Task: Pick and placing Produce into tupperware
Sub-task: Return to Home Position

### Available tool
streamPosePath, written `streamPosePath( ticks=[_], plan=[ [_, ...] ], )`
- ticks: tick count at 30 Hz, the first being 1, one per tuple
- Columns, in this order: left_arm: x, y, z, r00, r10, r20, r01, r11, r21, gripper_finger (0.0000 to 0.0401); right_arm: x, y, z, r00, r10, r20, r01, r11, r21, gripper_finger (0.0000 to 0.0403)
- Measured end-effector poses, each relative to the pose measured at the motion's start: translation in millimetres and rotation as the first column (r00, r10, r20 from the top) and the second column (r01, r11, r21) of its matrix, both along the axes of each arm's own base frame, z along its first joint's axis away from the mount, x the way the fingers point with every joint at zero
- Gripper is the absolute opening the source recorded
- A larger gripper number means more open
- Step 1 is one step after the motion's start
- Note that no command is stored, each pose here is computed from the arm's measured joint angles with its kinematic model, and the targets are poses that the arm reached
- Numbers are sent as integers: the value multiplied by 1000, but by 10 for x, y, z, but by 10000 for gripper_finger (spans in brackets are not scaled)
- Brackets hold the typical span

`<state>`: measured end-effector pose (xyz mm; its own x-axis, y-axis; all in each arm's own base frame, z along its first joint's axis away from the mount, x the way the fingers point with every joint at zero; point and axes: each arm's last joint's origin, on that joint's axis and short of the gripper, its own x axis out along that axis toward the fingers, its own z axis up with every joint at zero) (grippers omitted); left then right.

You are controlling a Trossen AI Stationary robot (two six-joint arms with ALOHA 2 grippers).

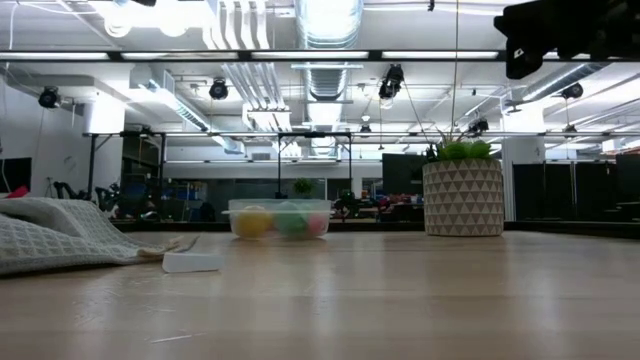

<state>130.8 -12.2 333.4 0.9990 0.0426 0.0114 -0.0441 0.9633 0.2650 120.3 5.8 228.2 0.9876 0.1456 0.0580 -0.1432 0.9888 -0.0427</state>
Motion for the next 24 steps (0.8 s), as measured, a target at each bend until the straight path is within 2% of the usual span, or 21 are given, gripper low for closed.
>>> streamPosePath(
  ticks=[2, 7, 12, 16, 19, 24],
  plan=[
    [-69, -3, -75, 999, -40, 1, 40, 999, -2, 0, 0, 0, -6, 1000, 0, -2, 0, 1000, 0, 63],
    [-260, 25, -323, 999, -32, -3, 32, 999, -5, 0, 3, 0, -21, 1000, 0, -12, 0, 1000, -2, 63],
    [-441, 46, -563, 998, -43, 41, 46, 995, -88, 0, 4, 0, -34, 1000, 0, -20, 0, 1000, -9, 63],
    [-467, 51, -827, 997, -38, 68, 46, 993, -113, 0, 4, 0, -43, 1000, -1, -26, 0, 1000, -29, 63],
    [-491, 55, -916, 994, -35, 99, 48, 991, -128, 0, 4, 0, -43, 1000, -1, -26, 1, 1000, -30, 63],
    [-492, 62, -1063, 996, -12, 83, 25, 986, -163, 0, 4, 0, -51, 1000, -1, -29, 0, 1000, -29, 63]
  ],
)
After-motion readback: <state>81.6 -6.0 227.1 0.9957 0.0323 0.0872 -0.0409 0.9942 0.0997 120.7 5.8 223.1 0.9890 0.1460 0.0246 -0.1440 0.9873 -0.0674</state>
